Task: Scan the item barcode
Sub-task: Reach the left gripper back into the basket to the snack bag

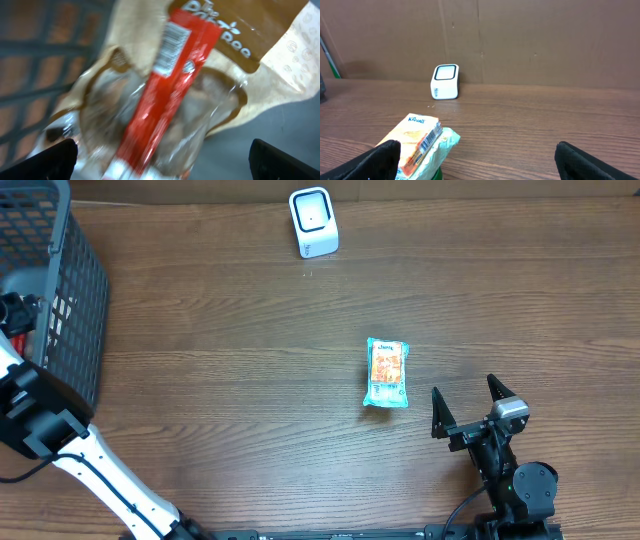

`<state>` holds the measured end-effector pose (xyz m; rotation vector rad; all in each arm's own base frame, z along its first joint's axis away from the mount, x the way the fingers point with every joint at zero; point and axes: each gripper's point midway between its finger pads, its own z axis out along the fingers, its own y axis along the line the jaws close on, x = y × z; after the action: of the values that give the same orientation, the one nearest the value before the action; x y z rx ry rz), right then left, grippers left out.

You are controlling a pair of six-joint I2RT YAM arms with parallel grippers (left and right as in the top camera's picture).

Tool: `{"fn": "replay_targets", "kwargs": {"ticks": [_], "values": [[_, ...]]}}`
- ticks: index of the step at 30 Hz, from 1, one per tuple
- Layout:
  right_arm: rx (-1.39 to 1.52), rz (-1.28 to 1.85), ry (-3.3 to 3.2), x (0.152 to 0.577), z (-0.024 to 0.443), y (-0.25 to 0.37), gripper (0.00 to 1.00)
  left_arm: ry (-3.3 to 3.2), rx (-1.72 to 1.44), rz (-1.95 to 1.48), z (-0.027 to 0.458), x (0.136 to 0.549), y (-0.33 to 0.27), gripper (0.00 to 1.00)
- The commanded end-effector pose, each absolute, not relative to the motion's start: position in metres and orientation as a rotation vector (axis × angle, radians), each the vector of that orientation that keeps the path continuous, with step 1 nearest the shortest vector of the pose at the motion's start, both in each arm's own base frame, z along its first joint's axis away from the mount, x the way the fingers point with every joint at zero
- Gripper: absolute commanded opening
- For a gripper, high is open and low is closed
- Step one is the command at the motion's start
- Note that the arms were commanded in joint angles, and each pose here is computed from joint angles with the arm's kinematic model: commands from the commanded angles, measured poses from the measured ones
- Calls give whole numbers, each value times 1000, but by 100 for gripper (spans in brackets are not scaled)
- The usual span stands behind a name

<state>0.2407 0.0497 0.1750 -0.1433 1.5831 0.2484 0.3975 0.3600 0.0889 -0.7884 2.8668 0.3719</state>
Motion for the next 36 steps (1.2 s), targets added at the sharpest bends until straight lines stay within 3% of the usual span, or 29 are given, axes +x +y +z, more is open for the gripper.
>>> {"fn": "replay_targets", "kwargs": {"ticks": [1,10,11,17,22,27,36], "values": [[-133,244,1583,241,172,48,100,2934,-668,260,57,403,353,100],[-133,244,1583,241,172,48,100,3048,-696,206,2,390,351,98],[-133,244,1583,241,172,48,100,3053,-700,204,0,389,350,94],[-133,244,1583,241,172,48,100,3065,-704,194,-2,387,348,50],[-133,244,1583,241,172,48,100,3053,-735,157,-2,388,344,32],[-133,244,1583,241,172,48,100,2999,-788,83,6,397,337,4],[-133,244,1583,241,172,48,100,2779,-856,177,96,412,348,4]]}}
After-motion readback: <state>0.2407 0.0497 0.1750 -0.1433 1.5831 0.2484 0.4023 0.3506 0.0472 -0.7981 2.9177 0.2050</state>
